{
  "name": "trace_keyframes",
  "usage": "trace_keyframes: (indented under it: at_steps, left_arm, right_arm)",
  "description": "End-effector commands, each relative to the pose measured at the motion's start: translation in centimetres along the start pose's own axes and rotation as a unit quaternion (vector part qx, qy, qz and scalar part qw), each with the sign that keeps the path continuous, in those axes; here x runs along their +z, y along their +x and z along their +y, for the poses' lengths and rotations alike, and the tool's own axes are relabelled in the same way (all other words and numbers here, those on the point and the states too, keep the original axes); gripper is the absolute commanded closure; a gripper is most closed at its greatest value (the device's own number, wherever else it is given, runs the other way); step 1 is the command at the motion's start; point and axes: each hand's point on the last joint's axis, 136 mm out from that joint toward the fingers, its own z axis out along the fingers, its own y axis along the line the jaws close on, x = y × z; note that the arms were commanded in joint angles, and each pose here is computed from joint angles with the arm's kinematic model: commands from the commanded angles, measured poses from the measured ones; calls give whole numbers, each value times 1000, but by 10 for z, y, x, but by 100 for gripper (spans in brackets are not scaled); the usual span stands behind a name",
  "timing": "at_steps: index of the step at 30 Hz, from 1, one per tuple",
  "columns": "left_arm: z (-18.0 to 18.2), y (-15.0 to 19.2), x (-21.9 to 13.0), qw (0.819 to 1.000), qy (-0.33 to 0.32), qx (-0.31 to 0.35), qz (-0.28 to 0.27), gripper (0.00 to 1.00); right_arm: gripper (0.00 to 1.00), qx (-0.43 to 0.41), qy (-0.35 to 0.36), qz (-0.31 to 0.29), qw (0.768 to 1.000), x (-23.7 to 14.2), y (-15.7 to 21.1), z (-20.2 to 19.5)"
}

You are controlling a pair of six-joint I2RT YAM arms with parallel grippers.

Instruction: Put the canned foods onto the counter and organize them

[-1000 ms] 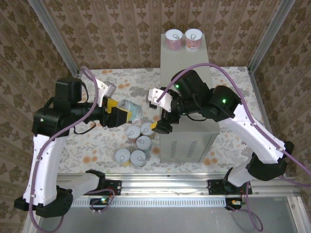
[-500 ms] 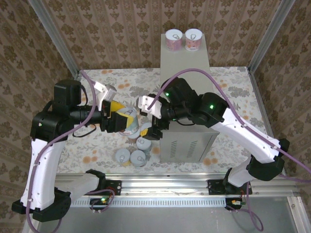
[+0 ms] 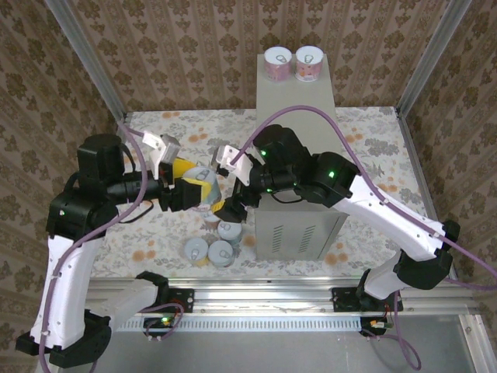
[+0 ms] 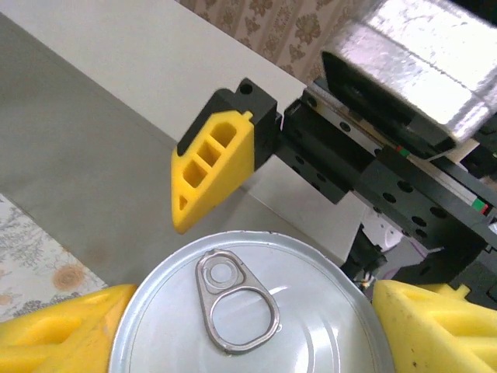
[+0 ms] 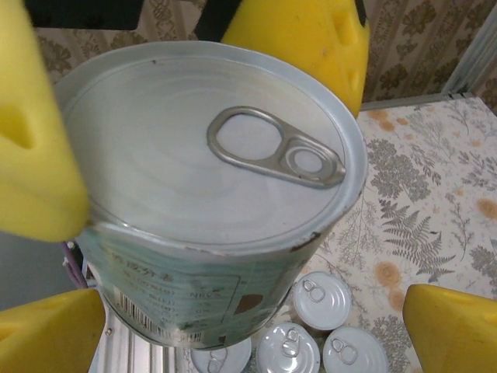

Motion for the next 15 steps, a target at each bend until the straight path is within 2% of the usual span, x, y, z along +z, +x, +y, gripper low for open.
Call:
trace_keyframes:
  at_steps: [1,8,15]
  left_arm:
    - [-4,-25,-4,998,-4,25,-58,31]
    - [-4,-37,-6,995,-2,23,-97,33]
    - [-6,-41,-7,994,3,23,-108,34]
  right_arm:
    - [0,44,18,-21,999,7,-6,-7]
    - [0,70,32,-66,995,14,-16,-15]
    - [0,85,29,-97,991,21,-24,-17]
